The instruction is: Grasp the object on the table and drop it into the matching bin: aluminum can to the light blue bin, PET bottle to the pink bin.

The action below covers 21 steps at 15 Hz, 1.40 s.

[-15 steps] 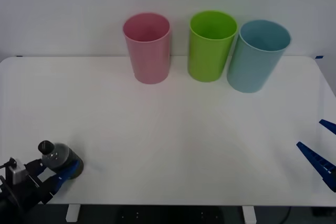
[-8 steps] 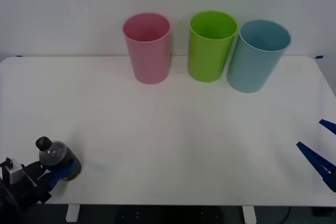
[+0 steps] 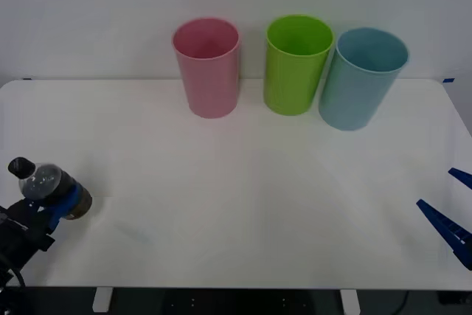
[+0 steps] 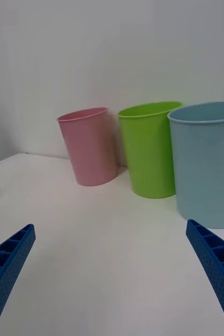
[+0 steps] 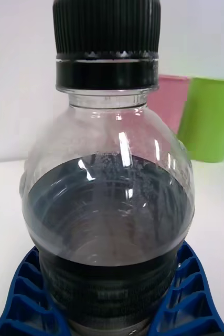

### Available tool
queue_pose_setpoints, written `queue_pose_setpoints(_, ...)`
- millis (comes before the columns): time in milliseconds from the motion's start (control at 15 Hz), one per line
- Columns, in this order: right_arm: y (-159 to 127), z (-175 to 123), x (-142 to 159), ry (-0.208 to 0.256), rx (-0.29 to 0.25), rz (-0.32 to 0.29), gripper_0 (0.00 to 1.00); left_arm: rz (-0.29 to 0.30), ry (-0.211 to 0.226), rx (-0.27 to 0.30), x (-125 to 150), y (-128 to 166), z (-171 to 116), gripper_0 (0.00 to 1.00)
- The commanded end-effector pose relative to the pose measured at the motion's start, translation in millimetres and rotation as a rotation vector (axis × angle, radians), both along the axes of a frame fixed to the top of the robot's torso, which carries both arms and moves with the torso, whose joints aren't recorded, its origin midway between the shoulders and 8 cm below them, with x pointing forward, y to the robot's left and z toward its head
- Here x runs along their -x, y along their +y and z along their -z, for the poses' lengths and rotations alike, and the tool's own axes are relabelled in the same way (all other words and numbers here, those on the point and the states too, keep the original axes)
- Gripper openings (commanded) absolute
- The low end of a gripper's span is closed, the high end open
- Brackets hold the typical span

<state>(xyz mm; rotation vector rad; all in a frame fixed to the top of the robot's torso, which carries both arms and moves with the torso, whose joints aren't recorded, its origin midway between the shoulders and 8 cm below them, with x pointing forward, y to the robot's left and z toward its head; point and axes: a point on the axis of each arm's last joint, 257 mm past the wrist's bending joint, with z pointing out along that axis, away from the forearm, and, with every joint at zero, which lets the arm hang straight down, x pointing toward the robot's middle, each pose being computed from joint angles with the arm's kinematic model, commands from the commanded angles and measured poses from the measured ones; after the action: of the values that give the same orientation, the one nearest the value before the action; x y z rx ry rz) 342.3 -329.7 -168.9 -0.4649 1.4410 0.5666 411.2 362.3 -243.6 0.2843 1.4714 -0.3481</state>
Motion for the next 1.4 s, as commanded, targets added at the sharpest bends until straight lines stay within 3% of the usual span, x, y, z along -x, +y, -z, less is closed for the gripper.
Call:
queue_pose_setpoints(67, 0, 0, 0, 0.0, 0.0, 0.0, 1.0, -0.038, -0.027, 0.054, -8, 12, -29, 0.0)
queue_pose_setpoints(533, 0, 0, 0, 0.0, 0.0, 0.0, 1.0, 0.032, -0.083, 0.199, -50, -22, -120, 0.0)
queue_pose_setpoints(1000, 0, 0, 0, 0.0, 0.0, 0.0, 1.0, 0.118, -0.151, 0.282, -112, -65, -207, 0.0)
queue_pose_setpoints(1133, 0, 0, 0, 0.0, 0.0, 0.0, 1.0, 0.122, -0.166, 0.286, -127, -78, -225, 0.0)
queue_pose_setpoints(1400, 0, 0, 0, 0.0, 0.0, 0.0, 1.0, 0.141, -0.194, 0.234, -156, -111, -251, 0.0)
